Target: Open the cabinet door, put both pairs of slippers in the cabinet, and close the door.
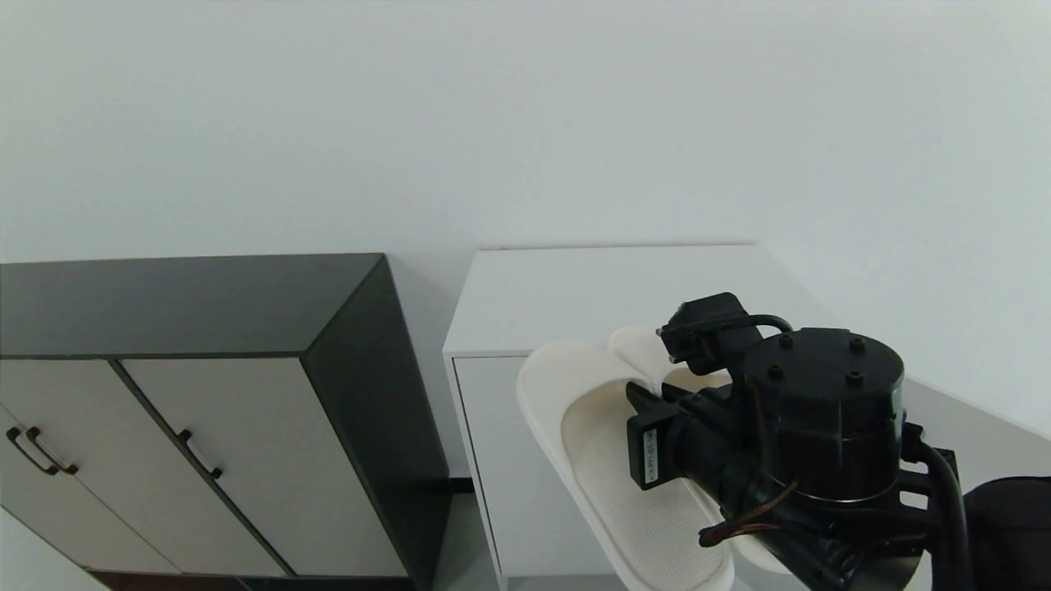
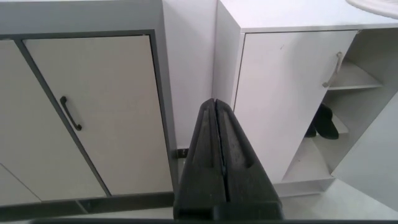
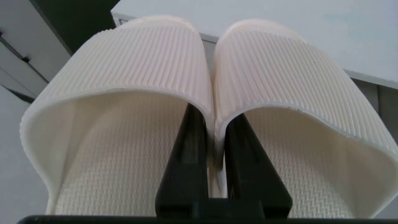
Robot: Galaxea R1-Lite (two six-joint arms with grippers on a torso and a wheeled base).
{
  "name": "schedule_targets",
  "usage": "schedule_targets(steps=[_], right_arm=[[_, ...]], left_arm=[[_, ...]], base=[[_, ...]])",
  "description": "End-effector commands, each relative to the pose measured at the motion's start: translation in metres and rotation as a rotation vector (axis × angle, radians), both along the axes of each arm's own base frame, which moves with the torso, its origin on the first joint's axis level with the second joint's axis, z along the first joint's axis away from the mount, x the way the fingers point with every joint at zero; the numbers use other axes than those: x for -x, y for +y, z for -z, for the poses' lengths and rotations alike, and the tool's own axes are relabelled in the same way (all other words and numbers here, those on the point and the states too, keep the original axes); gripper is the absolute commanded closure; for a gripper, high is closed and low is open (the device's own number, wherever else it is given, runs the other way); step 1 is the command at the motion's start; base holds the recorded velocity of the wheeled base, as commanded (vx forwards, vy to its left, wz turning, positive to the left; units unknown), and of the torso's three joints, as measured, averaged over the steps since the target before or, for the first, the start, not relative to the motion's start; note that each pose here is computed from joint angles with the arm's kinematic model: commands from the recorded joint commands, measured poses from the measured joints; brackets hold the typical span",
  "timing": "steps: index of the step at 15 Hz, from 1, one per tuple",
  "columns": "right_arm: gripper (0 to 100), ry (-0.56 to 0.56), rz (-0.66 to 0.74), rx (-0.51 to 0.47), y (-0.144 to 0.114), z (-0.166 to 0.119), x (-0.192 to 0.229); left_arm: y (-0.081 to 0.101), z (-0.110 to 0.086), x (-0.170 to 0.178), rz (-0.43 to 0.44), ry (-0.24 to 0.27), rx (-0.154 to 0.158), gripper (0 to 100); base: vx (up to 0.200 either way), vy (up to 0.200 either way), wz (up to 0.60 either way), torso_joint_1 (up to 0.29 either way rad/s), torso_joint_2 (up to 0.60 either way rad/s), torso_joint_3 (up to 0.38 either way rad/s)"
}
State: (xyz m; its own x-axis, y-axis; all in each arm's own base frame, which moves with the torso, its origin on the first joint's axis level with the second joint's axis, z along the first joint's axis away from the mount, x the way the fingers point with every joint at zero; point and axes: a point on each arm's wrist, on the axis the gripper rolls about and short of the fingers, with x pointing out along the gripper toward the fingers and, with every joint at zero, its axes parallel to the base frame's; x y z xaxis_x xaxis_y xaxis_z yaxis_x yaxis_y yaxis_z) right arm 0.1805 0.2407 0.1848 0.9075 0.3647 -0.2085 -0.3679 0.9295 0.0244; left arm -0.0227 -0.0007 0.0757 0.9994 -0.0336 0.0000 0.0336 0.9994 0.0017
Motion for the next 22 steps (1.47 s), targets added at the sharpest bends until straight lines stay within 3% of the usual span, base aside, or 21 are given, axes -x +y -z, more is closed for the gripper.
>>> schedule_targets(steps=[1, 8, 22], right_arm=[[100, 0.004, 0.002, 0.006, 0.0005, 0.0022, -0.0009], [100, 0.006, 0.002, 0.008, 0.0003, 0.003, -0.0007], [100, 0.008, 0.002, 0.015, -0.0008, 0.0045, 0.0006]], left_arm=[[0.0, 0.0, 0.0, 0.0, 0.0, 0.0, 100], [0.0, 0.0, 0.0, 0.0, 0.0, -0.001, 100], [0.0, 0.0, 0.0, 0.0, 0.0, -0.001, 100]], base=[[0.0, 0.0, 0.0, 0.0, 0.0, 0.0], [0.0, 0.0, 0.0, 0.0, 0.0, 0.0], [0.0, -0.186, 0.0, 0.004, 0.0, 0.001]])
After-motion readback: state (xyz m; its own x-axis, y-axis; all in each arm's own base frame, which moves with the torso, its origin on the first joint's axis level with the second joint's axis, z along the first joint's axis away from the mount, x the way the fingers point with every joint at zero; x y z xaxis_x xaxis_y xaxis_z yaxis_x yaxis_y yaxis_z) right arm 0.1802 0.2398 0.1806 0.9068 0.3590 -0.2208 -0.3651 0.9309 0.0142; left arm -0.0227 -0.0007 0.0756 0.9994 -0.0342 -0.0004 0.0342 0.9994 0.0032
